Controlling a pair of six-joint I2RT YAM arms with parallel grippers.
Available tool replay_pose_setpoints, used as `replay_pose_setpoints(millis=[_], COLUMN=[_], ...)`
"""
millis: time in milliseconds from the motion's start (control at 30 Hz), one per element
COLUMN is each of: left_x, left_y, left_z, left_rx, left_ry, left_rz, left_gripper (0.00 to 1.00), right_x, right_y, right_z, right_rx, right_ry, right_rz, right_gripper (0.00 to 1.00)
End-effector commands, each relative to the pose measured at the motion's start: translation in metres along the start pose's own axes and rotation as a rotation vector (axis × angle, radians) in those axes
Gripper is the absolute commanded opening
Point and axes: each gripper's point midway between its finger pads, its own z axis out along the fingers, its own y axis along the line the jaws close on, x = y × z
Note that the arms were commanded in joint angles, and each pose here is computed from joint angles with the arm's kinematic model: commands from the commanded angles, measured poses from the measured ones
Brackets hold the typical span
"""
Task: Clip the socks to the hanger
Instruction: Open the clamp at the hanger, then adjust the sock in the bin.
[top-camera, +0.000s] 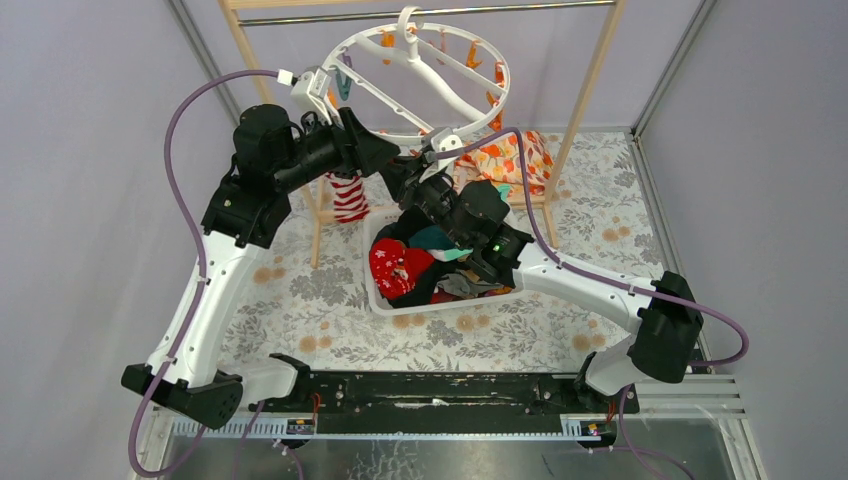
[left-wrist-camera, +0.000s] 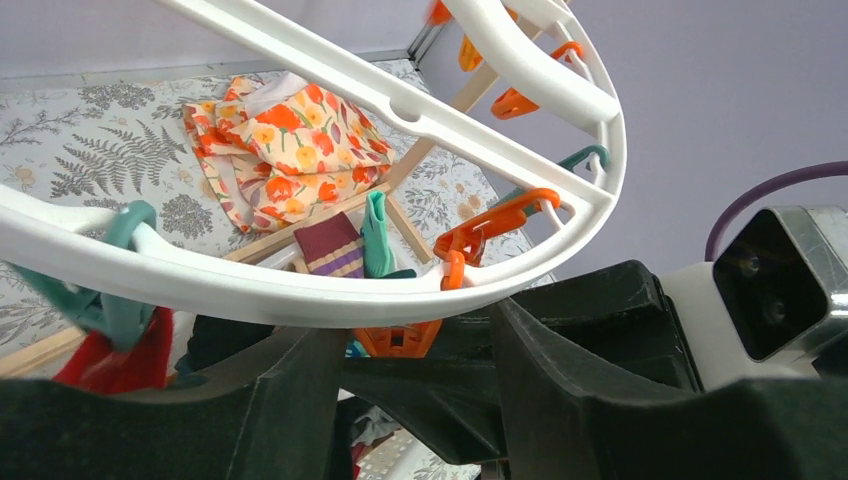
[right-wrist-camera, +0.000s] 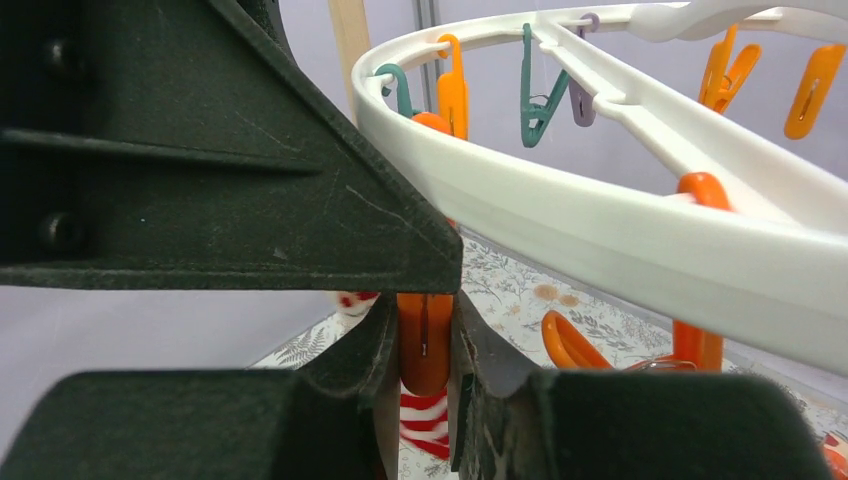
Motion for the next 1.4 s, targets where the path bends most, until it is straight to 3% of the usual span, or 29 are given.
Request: replay_pose_setpoints(millis=[0,233,467,567,767,1133,1233,1367], left_x=[-0.019,-0.02,-0.024,-0.025,-0.023,-0.019,-0.019,-0.019], left_y=[-0.008,-0.003,0.004,0.003,0.0,-0.004,-0.005,-0.008], left_z=[0.0,0.004,0.002,-0.001,-0.005,-0.013,-0.015,-0.016], left_rx=[0.022,0.005,-0.036,-0.038,-0.029,-0.006,-0.005,0.001], left_ry=[-0.068,-0.071,-0.095,-0.1,-0.088,-0.06,-0.055,-0.05], left_rz=[0.023,0.028,0.036,0.045,0.066,0.101,0.112,0.115], left_gripper=[0.58,0.35,0.09,0.0,0.0,0.0,0.0,0.0], right_x=[-0.041,-0.039,-0.038,-0.035,-0.011,0.062,0.089,0.107], right_y=[0.012,0.016,0.013,0.006,-0.008,-0.036,-0.04,-0.039], right_z=[0.005,0.005,-0.002,-0.015,-0.057,-0.177,-0.207,-0.221], right_rx=[-0.027,-0.04,-0.03,-0.005,0.035,0.152,0.184,0.222], right_ry=[-0.112,-0.102,-0.083,-0.074,0.085,0.419,0.574,0.688], right_rz=[0.007,0.017,0.022,0.021,0.028,0.177,0.178,0.221], right_gripper=[0.0,0.0,0.26,0.43,0.99,1.0,1.0,0.91])
